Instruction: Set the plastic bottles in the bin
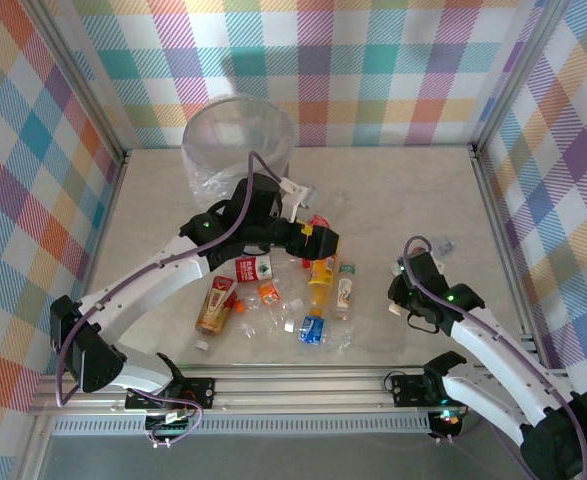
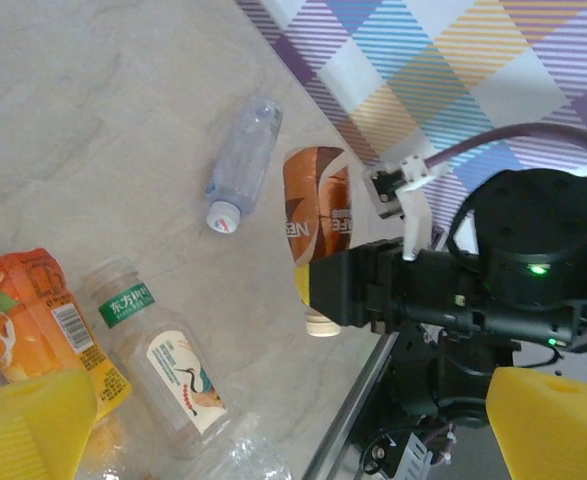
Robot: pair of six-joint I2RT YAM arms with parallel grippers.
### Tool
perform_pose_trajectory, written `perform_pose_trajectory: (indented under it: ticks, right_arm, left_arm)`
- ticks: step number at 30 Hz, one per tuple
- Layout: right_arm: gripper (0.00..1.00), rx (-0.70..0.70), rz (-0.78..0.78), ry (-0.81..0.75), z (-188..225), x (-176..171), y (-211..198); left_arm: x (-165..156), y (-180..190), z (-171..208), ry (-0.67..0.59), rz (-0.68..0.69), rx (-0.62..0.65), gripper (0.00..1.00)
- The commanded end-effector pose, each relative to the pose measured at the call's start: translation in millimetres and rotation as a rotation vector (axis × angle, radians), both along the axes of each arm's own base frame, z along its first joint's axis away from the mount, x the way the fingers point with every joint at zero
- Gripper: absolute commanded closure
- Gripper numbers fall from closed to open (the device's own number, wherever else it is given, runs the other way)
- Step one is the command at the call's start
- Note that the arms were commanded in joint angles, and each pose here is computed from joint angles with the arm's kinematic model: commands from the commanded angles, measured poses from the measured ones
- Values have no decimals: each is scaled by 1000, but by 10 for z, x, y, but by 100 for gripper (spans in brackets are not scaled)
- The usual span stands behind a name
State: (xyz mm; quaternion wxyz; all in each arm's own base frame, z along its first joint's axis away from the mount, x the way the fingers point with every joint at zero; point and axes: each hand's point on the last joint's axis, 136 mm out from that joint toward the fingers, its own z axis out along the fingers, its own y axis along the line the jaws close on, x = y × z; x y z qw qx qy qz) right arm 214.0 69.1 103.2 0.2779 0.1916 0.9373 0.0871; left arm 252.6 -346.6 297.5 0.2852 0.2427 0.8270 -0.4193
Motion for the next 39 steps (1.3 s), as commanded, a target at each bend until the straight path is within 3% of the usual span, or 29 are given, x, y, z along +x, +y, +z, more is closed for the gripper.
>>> perform_pose_trajectory:
  ticks: [1,8,14,26,39]
  right_arm:
    - [62,42,153,-114,340,162,224]
    - [61,162,407,-259,827,284,752]
    - [61,192,526,-311,1109,292,1068]
    - [60,203,623,-348,1307,214,1350]
    - [61,225,693,-362,1402,142,1475]
  left_arm:
    - [50,-39,96,-1,39,-13,0]
    - [141,-211,-12,69,37,-42,1]
    - [252,-358,-32,101,46,-99,2]
    - [377,-567,59,152,51,-235,10]
    - [414,-656,-61,188,36,-238,15]
